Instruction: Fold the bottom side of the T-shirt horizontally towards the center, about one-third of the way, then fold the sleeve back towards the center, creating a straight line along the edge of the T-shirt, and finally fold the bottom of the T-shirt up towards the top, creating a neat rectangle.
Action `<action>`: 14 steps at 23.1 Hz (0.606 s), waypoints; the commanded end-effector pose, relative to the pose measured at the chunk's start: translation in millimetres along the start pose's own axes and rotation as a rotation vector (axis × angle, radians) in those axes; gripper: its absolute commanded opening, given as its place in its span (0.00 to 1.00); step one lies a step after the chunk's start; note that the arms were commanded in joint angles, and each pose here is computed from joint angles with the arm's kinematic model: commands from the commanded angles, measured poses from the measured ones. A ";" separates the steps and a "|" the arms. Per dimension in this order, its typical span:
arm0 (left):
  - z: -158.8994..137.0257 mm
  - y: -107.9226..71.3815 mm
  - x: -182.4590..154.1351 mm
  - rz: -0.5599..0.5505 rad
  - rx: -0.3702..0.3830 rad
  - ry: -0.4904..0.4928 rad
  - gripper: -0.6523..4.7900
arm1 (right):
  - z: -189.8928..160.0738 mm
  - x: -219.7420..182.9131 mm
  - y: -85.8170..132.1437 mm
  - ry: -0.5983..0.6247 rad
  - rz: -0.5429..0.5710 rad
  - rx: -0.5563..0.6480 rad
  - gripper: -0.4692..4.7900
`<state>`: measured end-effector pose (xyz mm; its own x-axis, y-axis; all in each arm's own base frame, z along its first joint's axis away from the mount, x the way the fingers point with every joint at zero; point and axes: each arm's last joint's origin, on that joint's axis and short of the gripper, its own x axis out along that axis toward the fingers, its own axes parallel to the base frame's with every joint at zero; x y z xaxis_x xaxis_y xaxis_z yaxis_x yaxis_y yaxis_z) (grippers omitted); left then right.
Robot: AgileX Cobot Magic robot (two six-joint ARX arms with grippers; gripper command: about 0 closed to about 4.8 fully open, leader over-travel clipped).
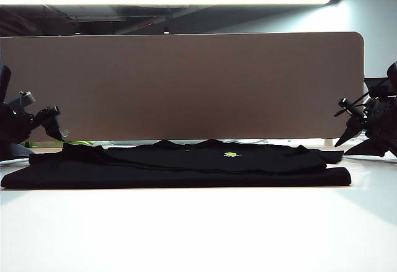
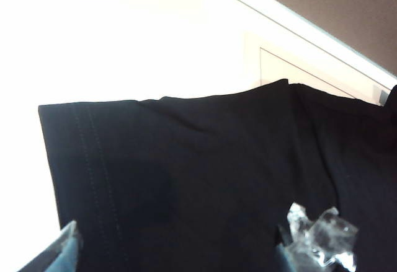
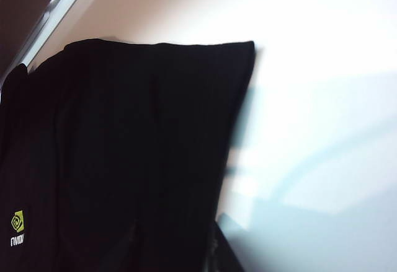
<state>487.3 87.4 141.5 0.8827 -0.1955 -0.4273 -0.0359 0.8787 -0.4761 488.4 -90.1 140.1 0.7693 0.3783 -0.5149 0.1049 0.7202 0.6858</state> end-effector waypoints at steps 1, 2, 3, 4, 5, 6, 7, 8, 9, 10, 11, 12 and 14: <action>-0.9 -0.1 1.0 0.028 0.015 0.002 0.85 | -6.9 5.8 -3.2 0.029 0.005 0.034 0.37; -1.3 0.2 1.0 0.039 0.018 0.003 0.85 | -7.3 6.7 -1.8 0.029 0.010 0.038 0.37; -1.8 -0.2 1.2 0.041 0.024 0.006 0.85 | -7.8 7.5 -0.5 0.030 0.014 0.035 0.37; -2.1 -0.5 1.4 0.043 0.032 0.008 0.85 | -8.1 7.9 0.5 0.031 0.020 0.034 0.37; -3.3 -1.6 2.0 0.049 0.037 0.015 0.85 | -9.4 9.4 2.8 0.035 0.023 0.032 0.37; -3.7 -1.3 1.9 0.061 0.037 0.017 0.85 | -10.3 10.3 4.3 0.039 0.029 0.030 0.37; -4.5 -1.1 1.8 0.064 0.035 0.026 0.85 | -12.4 12.5 7.8 0.046 0.037 0.024 0.37; -5.1 -1.0 1.7 0.064 0.032 0.034 0.85 | -13.4 13.4 9.3 0.052 0.043 0.022 0.37; -6.3 -0.6 1.3 0.070 0.037 0.049 0.85 | -15.2 15.1 11.9 0.059 0.052 0.018 0.37; -7.3 -0.3 1.2 0.073 0.050 0.060 0.85 | -16.1 16.0 13.4 0.064 0.057 0.016 0.37; -8.1 0.0 1.0 0.077 0.057 0.069 0.85 | -16.1 16.0 13.4 0.064 0.057 0.016 0.37; -9.1 0.5 0.9 0.085 0.062 0.079 0.85 | -16.5 16.3 14.1 0.066 0.061 0.015 0.37; -11.7 1.4 -0.6 0.113 0.073 0.113 0.85 | -17.4 17.0 15.6 0.076 0.076 0.013 0.37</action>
<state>486.0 82.8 139.3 0.8582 -0.1568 -0.4888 -0.0496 0.9224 -0.3830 493.9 -65.2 140.0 0.7511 0.4522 -0.4810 0.0350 0.7002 0.7131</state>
